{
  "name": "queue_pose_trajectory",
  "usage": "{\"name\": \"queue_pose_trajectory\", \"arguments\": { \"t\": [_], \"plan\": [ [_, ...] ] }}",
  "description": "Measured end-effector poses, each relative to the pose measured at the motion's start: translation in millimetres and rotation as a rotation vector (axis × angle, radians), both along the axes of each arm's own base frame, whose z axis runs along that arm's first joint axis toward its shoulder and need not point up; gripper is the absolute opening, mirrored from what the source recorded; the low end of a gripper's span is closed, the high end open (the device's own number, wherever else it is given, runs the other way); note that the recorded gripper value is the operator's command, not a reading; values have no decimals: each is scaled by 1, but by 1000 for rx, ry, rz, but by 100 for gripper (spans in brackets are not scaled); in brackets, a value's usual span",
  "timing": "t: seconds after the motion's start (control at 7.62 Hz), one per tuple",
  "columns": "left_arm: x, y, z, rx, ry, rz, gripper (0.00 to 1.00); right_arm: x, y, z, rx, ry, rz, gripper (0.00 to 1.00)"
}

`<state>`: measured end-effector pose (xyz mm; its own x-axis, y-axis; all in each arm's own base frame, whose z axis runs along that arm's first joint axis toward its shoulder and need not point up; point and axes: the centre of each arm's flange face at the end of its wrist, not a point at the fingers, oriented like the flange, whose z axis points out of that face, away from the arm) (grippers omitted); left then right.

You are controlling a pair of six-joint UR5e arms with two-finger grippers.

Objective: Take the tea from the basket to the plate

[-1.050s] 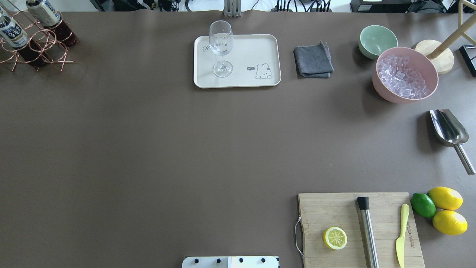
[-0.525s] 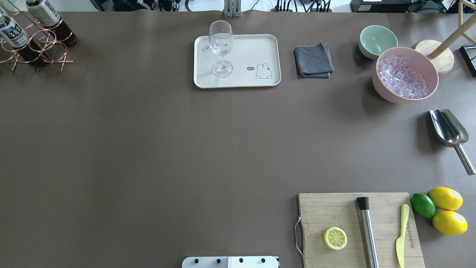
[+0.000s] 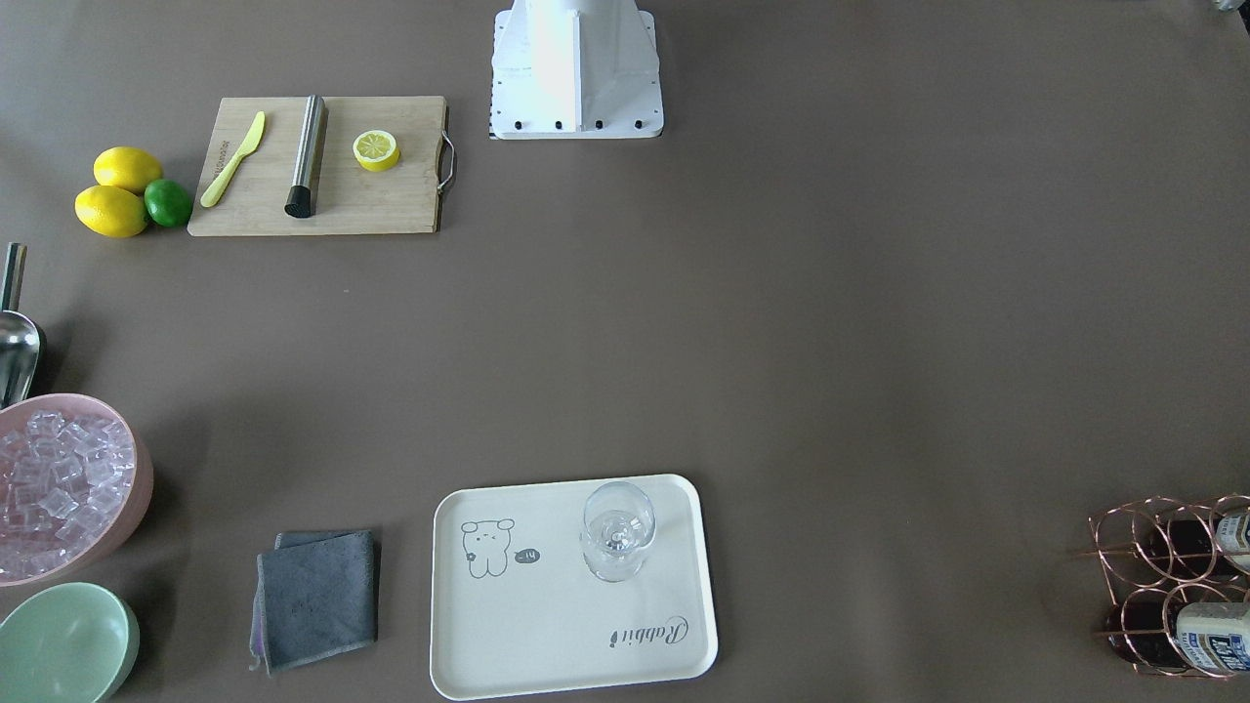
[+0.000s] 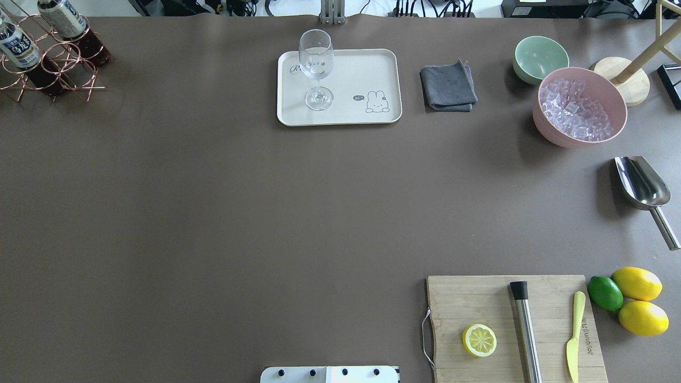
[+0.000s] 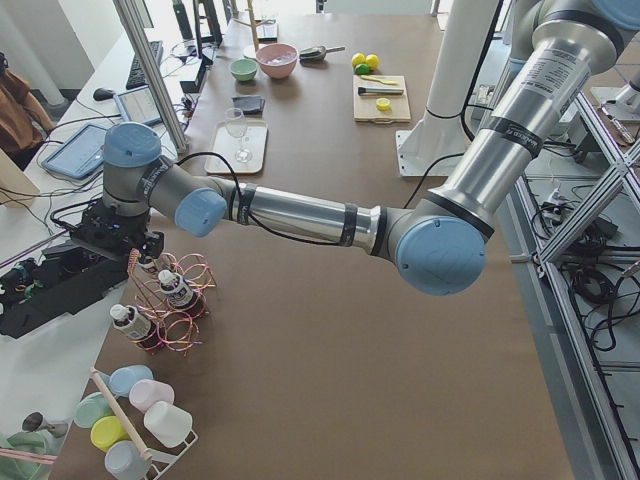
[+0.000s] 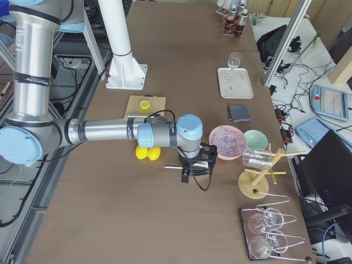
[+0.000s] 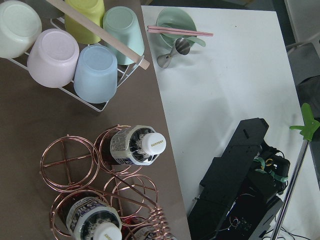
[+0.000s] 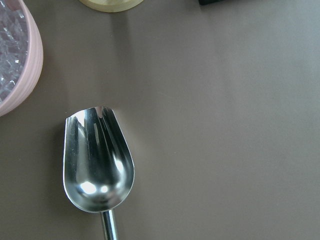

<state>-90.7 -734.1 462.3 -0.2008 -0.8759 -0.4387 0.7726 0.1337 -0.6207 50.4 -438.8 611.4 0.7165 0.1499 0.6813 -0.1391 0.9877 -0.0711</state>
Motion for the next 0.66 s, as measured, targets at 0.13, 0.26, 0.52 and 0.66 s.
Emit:
{"name": "queue_pose_trajectory", "arguments": {
  "t": [0.13, 0.26, 0.52, 0.66],
  "plan": [
    [7, -12, -4, -27, 16, -18, 98, 0, 0, 0, -1, 0, 0, 100],
    [16, -18, -5, -45, 28, -23, 97, 0, 0, 1, -2, 0, 0, 100],
    [34, -21, 6, -61, 35, -11, 96, 0, 1, 1, -2, 0, 0, 100],
    [37, -19, 13, -67, 35, -7, 89, 0, 1, 1, -2, 0, 0, 100]
  ]
}}
